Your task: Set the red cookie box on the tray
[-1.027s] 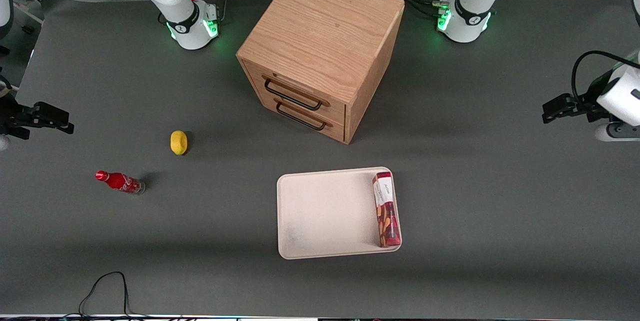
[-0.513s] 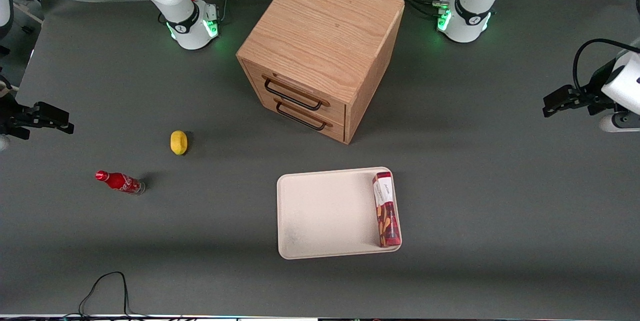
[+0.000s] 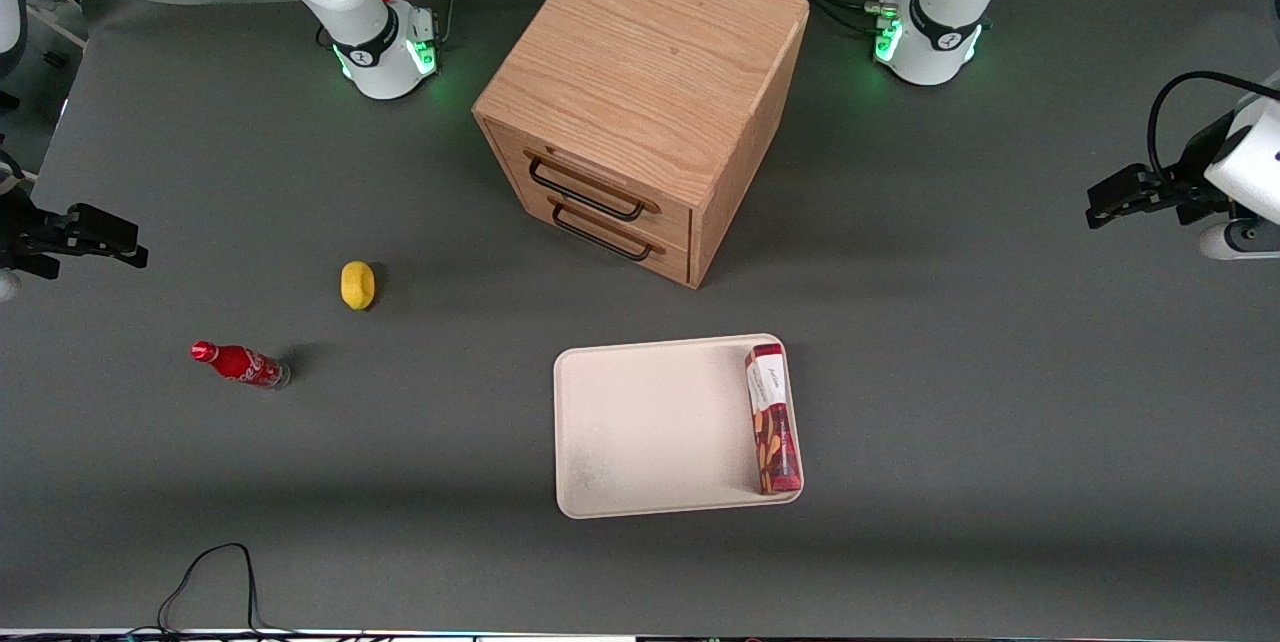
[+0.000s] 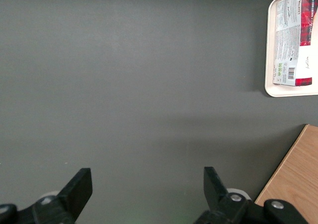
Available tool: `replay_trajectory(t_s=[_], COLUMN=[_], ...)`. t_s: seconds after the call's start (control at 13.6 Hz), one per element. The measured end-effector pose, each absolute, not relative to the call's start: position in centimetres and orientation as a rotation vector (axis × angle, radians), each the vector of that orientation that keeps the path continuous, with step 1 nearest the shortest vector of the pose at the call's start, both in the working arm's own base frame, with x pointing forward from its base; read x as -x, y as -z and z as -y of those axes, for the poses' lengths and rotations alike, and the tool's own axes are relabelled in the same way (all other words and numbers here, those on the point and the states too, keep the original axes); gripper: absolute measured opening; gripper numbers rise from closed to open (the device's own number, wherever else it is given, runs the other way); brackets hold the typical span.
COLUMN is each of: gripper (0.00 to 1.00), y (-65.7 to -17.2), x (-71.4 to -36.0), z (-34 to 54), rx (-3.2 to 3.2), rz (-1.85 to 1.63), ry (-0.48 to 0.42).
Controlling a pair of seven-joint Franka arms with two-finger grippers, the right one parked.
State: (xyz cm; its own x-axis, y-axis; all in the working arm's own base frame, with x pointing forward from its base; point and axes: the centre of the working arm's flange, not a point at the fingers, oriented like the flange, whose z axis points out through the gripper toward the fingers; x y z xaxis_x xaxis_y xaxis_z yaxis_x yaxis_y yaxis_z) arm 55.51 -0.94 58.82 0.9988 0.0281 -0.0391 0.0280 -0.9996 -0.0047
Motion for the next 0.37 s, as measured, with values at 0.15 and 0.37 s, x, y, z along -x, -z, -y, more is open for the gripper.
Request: replay_trajectory(t_s=[0.15, 0.37], gripper=[1.00, 1.00], y=[-58.84, -58.85], x=[-55.51, -55.49], z=[1.03, 1.37], rx=[3.137, 3.138], rz=[0.042, 0.033], ry=[-0.061, -0.062])
